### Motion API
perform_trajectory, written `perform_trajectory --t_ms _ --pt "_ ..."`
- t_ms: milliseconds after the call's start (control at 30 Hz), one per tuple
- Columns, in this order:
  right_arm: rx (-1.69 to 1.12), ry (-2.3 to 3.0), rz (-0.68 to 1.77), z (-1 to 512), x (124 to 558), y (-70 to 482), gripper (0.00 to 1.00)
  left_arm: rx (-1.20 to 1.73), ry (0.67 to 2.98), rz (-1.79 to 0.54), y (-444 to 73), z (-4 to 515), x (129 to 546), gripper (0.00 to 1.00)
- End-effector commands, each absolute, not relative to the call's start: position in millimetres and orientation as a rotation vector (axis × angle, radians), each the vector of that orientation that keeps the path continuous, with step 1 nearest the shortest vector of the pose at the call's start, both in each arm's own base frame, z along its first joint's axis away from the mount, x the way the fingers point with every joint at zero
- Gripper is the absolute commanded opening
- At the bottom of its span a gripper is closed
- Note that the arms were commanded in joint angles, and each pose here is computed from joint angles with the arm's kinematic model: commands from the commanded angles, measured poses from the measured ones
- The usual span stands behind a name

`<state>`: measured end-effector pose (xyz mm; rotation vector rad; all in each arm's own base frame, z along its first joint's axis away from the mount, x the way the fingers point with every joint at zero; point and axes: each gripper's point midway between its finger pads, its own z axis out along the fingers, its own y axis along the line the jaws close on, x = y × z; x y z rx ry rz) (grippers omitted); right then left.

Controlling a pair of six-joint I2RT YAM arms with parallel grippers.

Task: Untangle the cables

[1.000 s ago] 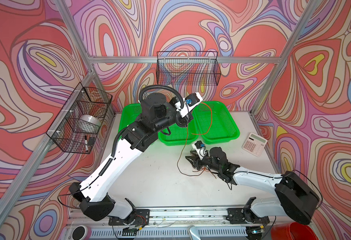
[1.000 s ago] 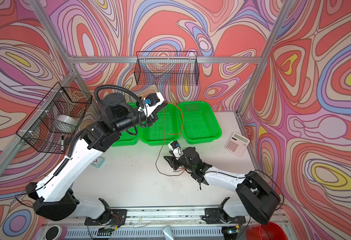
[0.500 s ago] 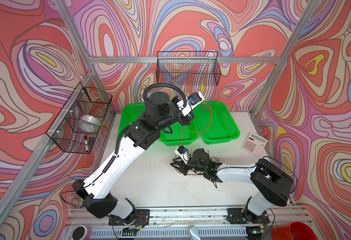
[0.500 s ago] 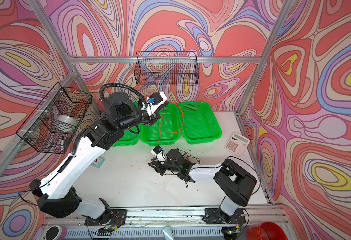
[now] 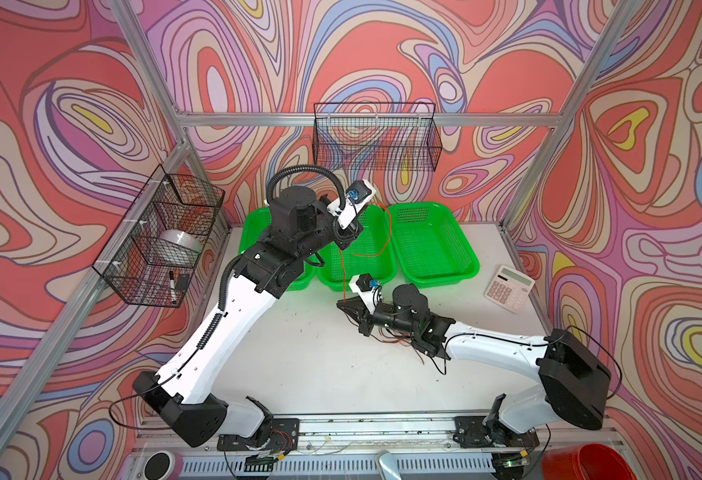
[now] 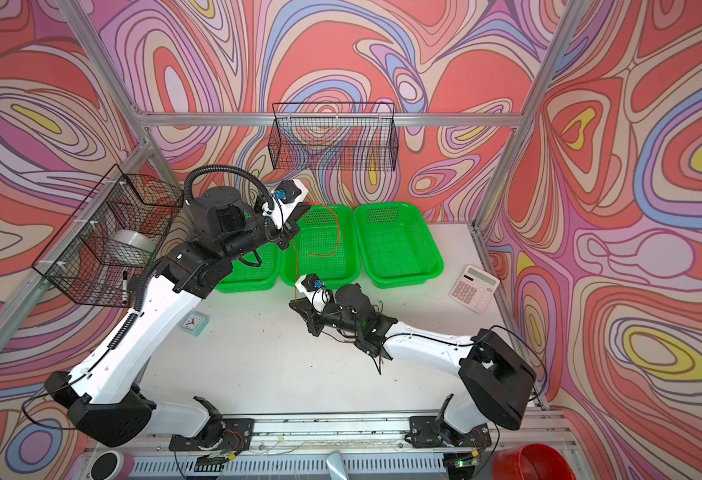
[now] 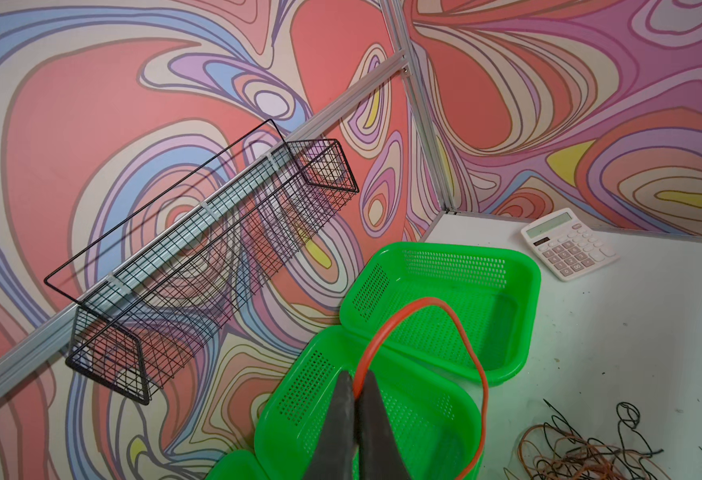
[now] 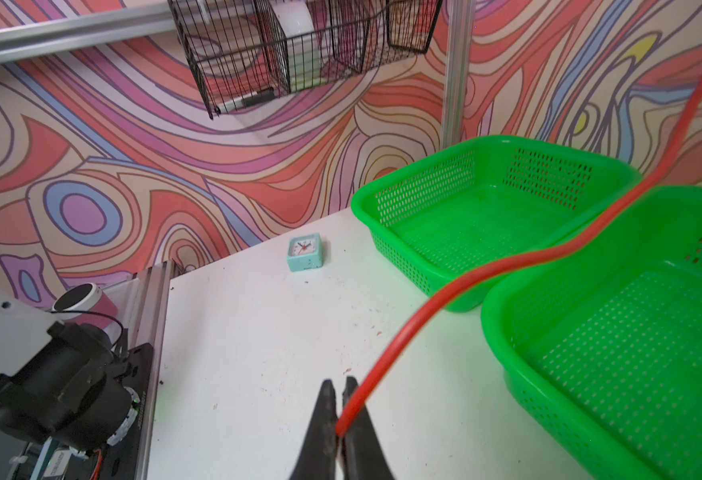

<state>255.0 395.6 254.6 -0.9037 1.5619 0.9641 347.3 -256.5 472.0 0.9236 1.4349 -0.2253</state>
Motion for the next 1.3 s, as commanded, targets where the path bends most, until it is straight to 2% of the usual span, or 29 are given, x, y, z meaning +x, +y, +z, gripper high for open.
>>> perform_trajectory --t_ms 0,333,467,533,667,800,867,1000,1267 --pt "-0.901 1.513 0.943 284 255 394 0.0 0.867 1.426 -0.24 -241 482 340 0.0" --pt "-0.849 1.455 0.771 333 275 381 0.0 0.758 1.533 -0.348 -217 451 343 0.01" --pt "-0.805 1.453 0.71 339 285 369 0.0 0.729 1.596 -0.4 -209 428 342 0.21" --pt "-0.802 1.449 0.691 342 288 365 0.0 0.72 1.619 -0.41 -205 417 339 0.45" --pt "-0.788 1.445 0.696 349 293 357 0.0 0.708 1.607 -0.419 -201 411 330 0.74" --pt "-0.784 1.431 0.707 359 296 356 0.0 0.725 1.585 -0.429 -198 407 316 0.85" --pt "-0.774 1.426 0.709 364 298 355 0.0 0.745 1.566 -0.455 -199 402 306 0.98" --pt "-0.776 1.416 0.73 370 300 359 0.0 0.768 1.579 -0.507 -201 379 293 1.0" --pt "-0.778 1.404 0.803 381 297 368 0.0 0.774 1.542 -0.633 -220 343 283 0.95"
